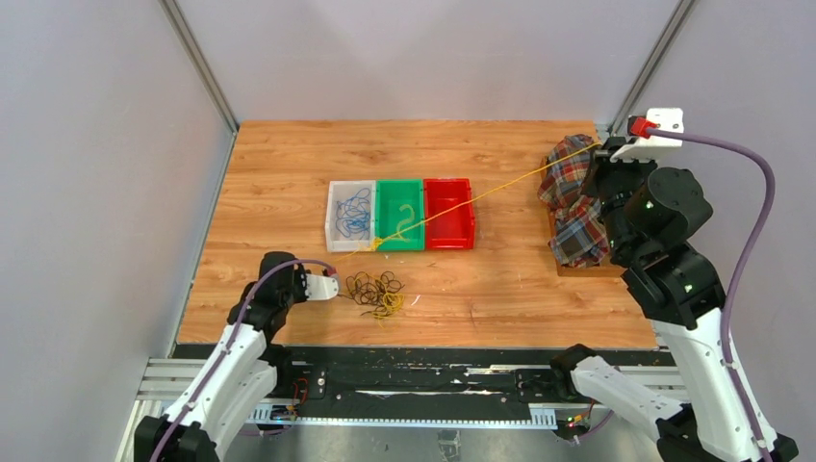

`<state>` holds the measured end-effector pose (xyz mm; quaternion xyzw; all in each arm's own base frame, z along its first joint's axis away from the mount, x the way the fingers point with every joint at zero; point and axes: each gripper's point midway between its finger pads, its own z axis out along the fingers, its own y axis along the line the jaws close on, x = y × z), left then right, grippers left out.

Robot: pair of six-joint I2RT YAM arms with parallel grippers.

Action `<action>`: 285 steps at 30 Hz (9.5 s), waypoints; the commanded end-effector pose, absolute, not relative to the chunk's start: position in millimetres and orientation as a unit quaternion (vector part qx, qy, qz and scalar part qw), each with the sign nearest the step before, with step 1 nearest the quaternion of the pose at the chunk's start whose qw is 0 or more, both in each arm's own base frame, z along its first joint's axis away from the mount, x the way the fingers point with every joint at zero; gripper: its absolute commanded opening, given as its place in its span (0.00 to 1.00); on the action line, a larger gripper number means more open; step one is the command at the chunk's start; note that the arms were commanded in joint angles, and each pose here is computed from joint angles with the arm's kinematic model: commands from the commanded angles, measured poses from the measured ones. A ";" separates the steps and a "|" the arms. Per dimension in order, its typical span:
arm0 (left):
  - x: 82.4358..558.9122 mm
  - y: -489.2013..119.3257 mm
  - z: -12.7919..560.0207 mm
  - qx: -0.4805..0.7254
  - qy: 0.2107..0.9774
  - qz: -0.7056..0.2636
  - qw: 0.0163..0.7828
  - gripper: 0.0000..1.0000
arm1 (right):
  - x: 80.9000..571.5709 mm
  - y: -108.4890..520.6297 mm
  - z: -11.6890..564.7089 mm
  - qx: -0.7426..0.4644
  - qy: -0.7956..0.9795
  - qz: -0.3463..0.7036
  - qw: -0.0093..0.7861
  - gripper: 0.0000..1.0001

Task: Untangle the cables

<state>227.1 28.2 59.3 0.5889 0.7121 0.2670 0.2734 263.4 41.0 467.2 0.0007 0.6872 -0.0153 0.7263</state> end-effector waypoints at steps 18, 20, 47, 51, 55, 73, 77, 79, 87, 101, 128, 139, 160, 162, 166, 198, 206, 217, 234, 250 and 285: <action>249.8 120.1 26.3 0.529 0.777 0.297 0.167 0.00 | 207.8 -48.2 566.3 0.153 0.581 -0.119 0.790 0.01; 255.9 116.0 31.7 0.518 0.788 0.280 0.181 0.01 | 216.8 -32.8 559.6 0.125 0.591 -0.092 0.792 0.01; 229.1 -3.4 139.0 0.591 0.735 0.002 0.331 0.69 | 267.5 274.3 223.8 -0.251 0.831 0.262 0.421 0.30; 226.7 -8.0 143.2 0.613 0.717 -0.005 0.332 0.83 | 264.0 259.1 201.3 -0.246 0.854 0.224 0.400 0.51; 215.4 -21.6 153.3 0.609 0.720 -0.057 0.329 0.93 | 262.4 247.1 206.7 -0.246 0.854 0.201 0.412 0.63; 217.9 -8.3 140.9 0.514 0.816 -0.125 0.234 0.98 | 114.5 462.9 199.0 -0.491 0.671 0.408 0.377 0.63; 227.7 -8.1 152.6 0.481 0.838 -0.160 0.205 0.98 | 126.2 487.7 160.4 -0.498 0.686 0.387 0.363 0.63; 204.3 -13.6 155.1 0.513 0.819 -0.202 0.163 0.98 | 133.1 493.8 143.8 -0.501 0.695 0.371 0.358 0.63; 153.2 -21.5 149.7 0.598 0.757 -0.213 0.154 0.98 | 173.4 499.7 151.5 -0.424 0.710 0.412 0.382 0.61; 196.7 -45.8 188.1 0.612 0.701 -0.132 0.340 0.98 | 201.0 472.7 198.8 -0.309 0.716 0.514 0.357 0.58; 296.6 14.7 70.9 0.546 0.754 0.111 0.348 0.76 | 176.6 416.7 17.2 -0.488 0.808 0.159 0.289 0.33; 307.7 -13.6 177.1 0.517 0.732 0.069 0.438 0.76 | 145.8 414.4 111.1 -0.473 0.769 0.318 0.290 0.01; 157.0 -155.1 238.5 0.630 0.600 -0.222 0.441 0.87 | 138.9 397.9 218.4 -0.442 0.661 0.553 0.248 0.01; 151.4 -158.9 228.2 0.646 0.593 -0.224 0.426 0.86 | 139.3 399.4 219.0 -0.439 0.658 0.558 0.252 0.01; 153.7 -159.6 223.1 0.657 0.587 -0.220 0.419 0.80 | 140.6 401.4 217.9 -0.436 0.658 0.559 0.253 0.01; 187.7 -166.4 327.8 0.583 0.615 -0.180 0.501 0.01 | 213.8 347.1 286.0 -0.342 0.656 0.387 0.550 0.67; 185.4 -177.1 352.8 0.564 0.617 -0.205 0.510 0.01 | 192.9 391.2 333.8 -0.364 0.597 0.441 0.563 0.69; 169.8 -187.0 375.3 0.559 0.598 -0.243 0.519 0.00 | 220.2 407.4 329.1 -0.313 0.618 0.403 0.599 0.60; 161.8 -197.5 482.7 0.541 0.530 -0.266 0.596 0.00 | 223.9 424.8 261.1 -0.319 0.660 0.393 0.555 0.31; 176.6 -190.2 572.0 0.502 0.467 -0.209 0.697 0.00 | 207.0 398.7 151.6 -0.285 0.739 0.377 0.480 0.26; 127.9 -80.8 800.6 0.200 0.183 -0.013 0.963 0.01 | 192.6 388.2 160.4 -0.282 0.732 0.402 0.472 0.50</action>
